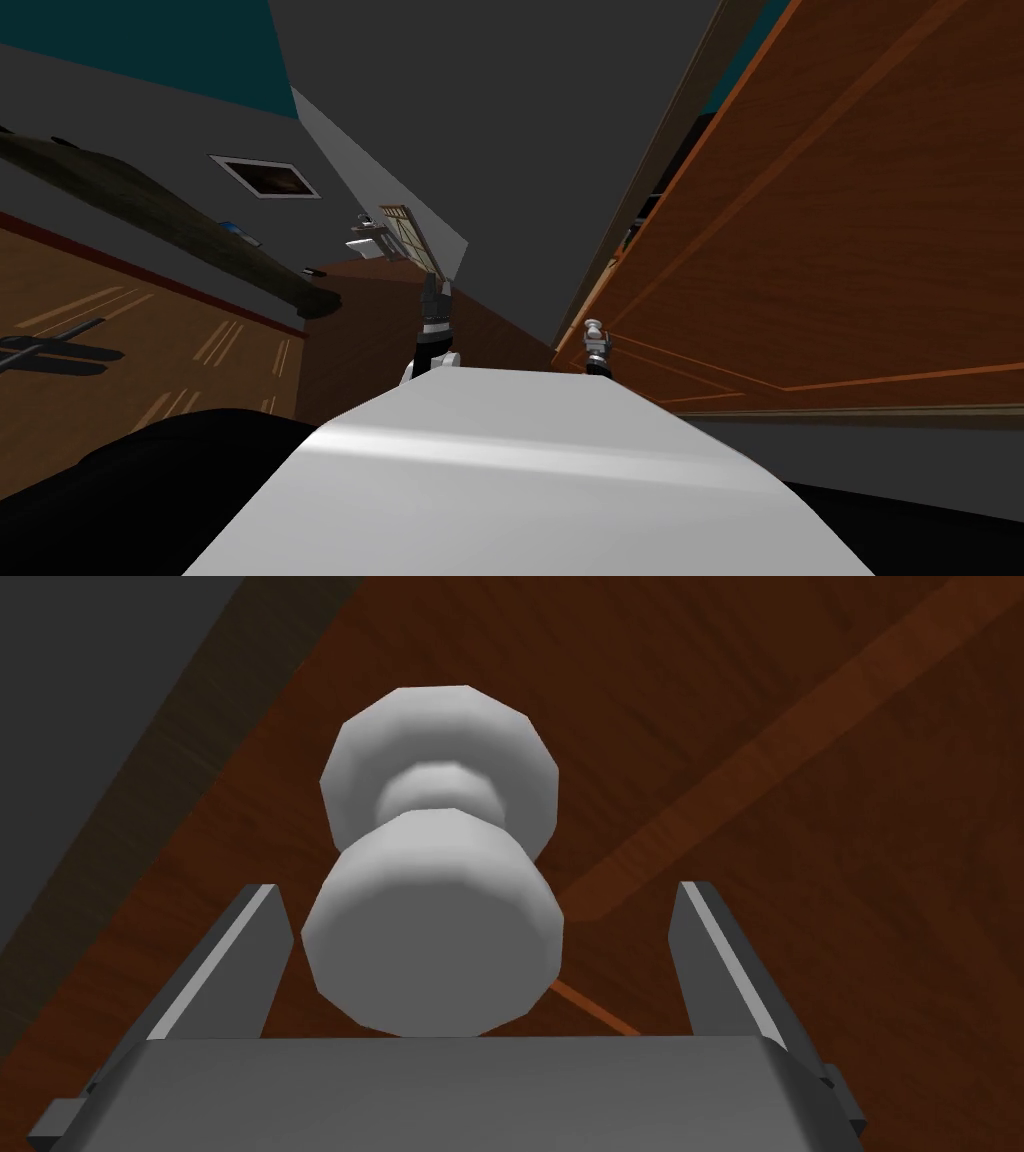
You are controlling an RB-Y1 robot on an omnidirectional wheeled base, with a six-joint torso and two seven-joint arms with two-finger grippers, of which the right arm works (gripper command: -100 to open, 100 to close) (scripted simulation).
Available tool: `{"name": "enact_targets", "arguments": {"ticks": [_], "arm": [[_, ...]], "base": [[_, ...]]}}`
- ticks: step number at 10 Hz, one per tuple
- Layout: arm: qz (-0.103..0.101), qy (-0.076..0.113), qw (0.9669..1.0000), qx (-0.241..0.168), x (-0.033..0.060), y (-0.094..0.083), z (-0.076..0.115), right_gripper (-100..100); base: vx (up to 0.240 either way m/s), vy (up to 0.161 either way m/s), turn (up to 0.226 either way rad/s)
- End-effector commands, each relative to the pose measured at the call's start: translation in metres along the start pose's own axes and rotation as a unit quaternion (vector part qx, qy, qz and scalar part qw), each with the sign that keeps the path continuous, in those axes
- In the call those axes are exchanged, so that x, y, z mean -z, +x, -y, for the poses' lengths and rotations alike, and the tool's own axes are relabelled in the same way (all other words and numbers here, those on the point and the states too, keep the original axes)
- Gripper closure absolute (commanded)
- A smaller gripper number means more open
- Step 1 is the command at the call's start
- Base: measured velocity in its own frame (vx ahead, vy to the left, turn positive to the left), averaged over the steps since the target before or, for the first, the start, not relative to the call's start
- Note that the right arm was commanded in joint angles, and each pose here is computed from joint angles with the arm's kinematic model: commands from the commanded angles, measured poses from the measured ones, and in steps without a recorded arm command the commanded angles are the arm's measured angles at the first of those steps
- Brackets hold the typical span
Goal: Pull the door open
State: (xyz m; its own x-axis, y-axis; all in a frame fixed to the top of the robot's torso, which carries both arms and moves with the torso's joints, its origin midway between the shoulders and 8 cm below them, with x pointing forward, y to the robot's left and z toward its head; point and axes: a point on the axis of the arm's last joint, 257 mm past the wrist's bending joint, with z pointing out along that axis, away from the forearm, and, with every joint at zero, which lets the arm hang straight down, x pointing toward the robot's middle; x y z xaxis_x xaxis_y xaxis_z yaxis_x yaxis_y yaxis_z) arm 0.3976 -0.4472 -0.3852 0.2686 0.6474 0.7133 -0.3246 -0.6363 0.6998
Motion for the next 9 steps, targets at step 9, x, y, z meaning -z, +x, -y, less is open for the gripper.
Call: {"name": "enact_targets", "arguments": {"ticks": [9], "arm": [[0.014,-0.008,0.982,-0.188,-0.0041,0.015,0.02,-100]], "base": [[-0.062,-0.007,0.029]]}}
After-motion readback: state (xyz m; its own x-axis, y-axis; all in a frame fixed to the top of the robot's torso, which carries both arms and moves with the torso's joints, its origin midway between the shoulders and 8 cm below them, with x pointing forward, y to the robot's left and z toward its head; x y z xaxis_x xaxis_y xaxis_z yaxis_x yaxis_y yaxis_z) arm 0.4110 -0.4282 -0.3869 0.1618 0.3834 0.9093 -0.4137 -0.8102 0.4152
